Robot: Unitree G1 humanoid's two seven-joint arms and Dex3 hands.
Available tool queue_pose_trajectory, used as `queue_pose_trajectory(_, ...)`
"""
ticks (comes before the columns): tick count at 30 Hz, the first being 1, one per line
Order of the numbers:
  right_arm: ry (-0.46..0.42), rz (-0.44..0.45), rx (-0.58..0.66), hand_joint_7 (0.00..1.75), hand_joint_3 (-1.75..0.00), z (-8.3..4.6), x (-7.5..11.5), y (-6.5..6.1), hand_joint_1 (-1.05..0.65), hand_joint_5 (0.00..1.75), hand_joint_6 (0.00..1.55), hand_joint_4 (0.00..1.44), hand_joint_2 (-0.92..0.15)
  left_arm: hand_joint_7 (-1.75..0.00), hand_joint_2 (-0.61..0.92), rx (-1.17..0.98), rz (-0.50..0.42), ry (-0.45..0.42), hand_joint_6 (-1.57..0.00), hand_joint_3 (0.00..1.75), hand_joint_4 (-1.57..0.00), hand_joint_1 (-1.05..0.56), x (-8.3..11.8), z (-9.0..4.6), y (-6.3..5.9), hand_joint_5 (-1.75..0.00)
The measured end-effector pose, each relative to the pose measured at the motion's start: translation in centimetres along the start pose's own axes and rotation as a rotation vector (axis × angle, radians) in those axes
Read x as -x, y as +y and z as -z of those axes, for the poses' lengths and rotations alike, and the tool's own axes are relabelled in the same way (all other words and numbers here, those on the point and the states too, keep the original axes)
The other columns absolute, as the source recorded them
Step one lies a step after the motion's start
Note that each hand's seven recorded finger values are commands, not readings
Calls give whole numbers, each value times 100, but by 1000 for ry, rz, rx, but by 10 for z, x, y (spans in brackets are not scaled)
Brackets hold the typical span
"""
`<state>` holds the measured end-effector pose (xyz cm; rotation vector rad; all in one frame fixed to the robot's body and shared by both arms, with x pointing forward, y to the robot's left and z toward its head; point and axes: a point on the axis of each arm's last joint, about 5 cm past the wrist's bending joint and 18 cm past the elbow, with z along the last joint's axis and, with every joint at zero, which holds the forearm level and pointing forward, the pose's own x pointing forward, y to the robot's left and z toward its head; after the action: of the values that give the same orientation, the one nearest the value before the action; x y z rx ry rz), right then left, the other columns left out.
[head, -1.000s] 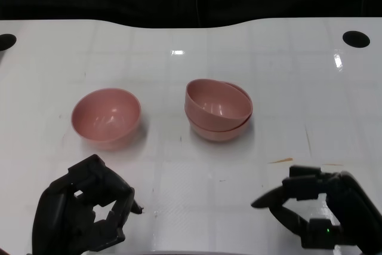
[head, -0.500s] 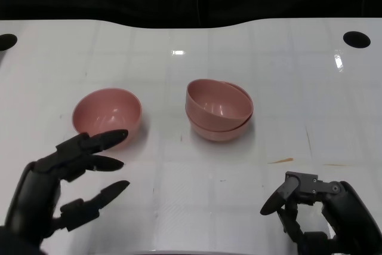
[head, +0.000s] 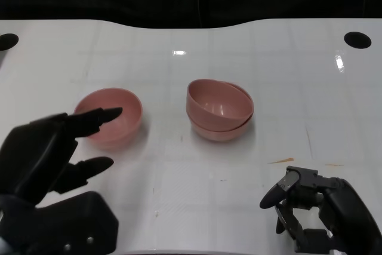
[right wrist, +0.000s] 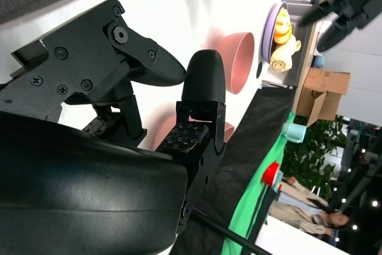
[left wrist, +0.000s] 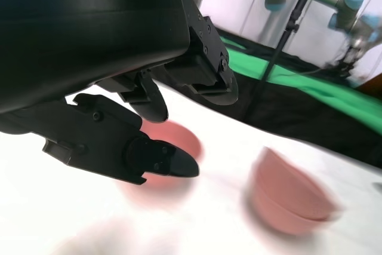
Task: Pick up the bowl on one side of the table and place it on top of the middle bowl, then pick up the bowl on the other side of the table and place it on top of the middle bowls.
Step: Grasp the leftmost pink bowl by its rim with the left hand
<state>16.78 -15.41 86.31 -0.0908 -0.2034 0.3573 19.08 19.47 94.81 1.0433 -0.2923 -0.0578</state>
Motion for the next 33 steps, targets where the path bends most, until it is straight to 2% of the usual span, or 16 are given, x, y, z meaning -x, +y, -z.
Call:
queue_pose_trajectory(4,7,-18,-5,118,-104,-1,1,0,-20,145,82,86,-58,0,92,-156,17,1,-53,4,-53,-45,-19,-10,-5,-34)
queue_pose_trajectory(9,6,-23,-4,118,-102,-1,1,0,-21,145,82,86,-59,0,92,-273,83,61,-49,0,-59,-49,-37,-17,-16,-16)
queue_pose_trajectory(17,3,-14,-21,119,-102,-2,1,3,-20,147,82,84,-59,0,92,-380,241,168,-45,6,-64,-54,-64,-23,-41,-11)
queue_pose_trajectory(25,-10,-6,-19,119,-101,-6,0,3,-21,148,80,82,-60,0,92,-416,406,274,-44,7,-63,-53,-77,-14,-64,-9)
queue_pose_trajectory(31,-4,-6,-11,119,-100,-6,0,3,-21,149,81,81,-61,-1,92,-439,499,323,-47,8,-74,-50,-87,-3,-82,-13)
queue_pose_trajectory(32,-2,-5,-11,119,-100,-6,0,3,-21,150,80,81,-61,-4,92,-441,496,316,-64,9,-82,-43,-87,-1,-85,-41)
queue_pose_trajectory(33,0,-5,-12,119,-99,-6,0,4,-21,150,80,81,-61,-3,92,-437,488,304,-71,10,-75,-41,-87,2,-88,-68)
